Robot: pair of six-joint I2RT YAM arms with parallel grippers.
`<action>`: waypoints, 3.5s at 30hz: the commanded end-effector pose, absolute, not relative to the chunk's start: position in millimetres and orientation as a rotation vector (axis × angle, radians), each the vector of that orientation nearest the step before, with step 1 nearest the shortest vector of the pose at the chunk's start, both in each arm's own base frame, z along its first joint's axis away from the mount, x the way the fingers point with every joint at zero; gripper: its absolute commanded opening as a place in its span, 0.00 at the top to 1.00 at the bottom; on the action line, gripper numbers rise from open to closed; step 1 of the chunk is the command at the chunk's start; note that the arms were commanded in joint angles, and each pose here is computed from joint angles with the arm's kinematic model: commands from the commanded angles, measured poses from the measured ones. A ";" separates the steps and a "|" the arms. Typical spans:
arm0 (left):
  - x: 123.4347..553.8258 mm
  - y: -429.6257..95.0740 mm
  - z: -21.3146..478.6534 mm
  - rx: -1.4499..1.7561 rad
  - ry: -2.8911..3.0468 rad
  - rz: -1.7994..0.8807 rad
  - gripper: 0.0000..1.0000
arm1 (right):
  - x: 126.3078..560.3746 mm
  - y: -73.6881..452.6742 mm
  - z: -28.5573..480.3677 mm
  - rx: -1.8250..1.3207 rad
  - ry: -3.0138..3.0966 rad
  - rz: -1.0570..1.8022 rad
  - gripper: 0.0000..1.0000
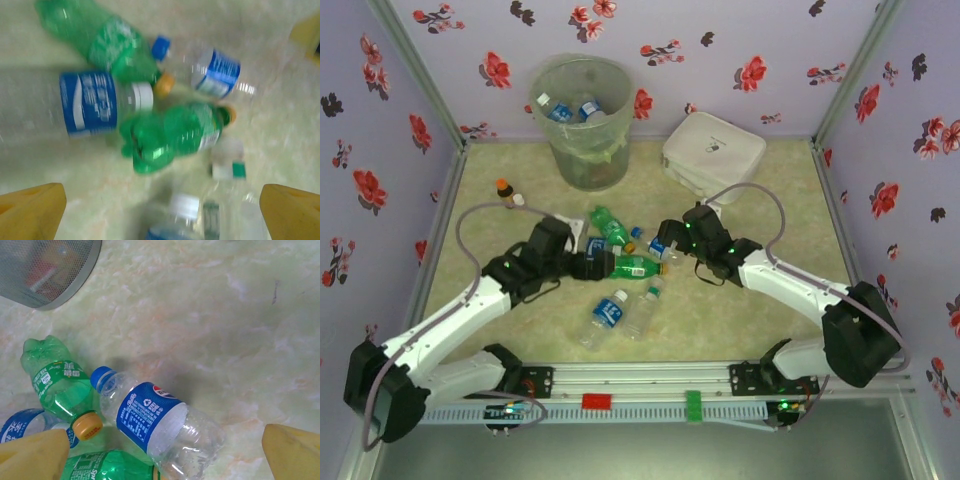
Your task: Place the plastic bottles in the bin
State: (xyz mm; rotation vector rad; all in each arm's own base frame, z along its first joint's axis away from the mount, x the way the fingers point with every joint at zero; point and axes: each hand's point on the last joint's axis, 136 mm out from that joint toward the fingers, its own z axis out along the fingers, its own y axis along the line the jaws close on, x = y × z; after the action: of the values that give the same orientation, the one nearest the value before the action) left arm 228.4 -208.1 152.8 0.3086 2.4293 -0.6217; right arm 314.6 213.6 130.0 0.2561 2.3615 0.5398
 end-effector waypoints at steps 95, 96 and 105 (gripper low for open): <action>574.4 -207.1 419.9 0.089 1.784 -0.629 0.61 | 318.9 247.2 160.6 0.184 2.285 0.712 0.00; 579.9 -208.1 415.0 0.089 1.795 -0.626 0.61 | 318.7 247.4 160.6 0.181 2.287 0.712 0.00; 615.1 -208.2 362.5 0.038 1.899 -0.621 0.60 | 318.0 243.6 163.9 0.191 2.272 0.706 0.00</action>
State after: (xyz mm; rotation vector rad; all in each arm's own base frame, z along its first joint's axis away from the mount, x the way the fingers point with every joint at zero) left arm 612.2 -215.3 364.8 0.0392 1.8825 -0.6218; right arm 317.9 246.9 151.8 0.1962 2.3064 0.7222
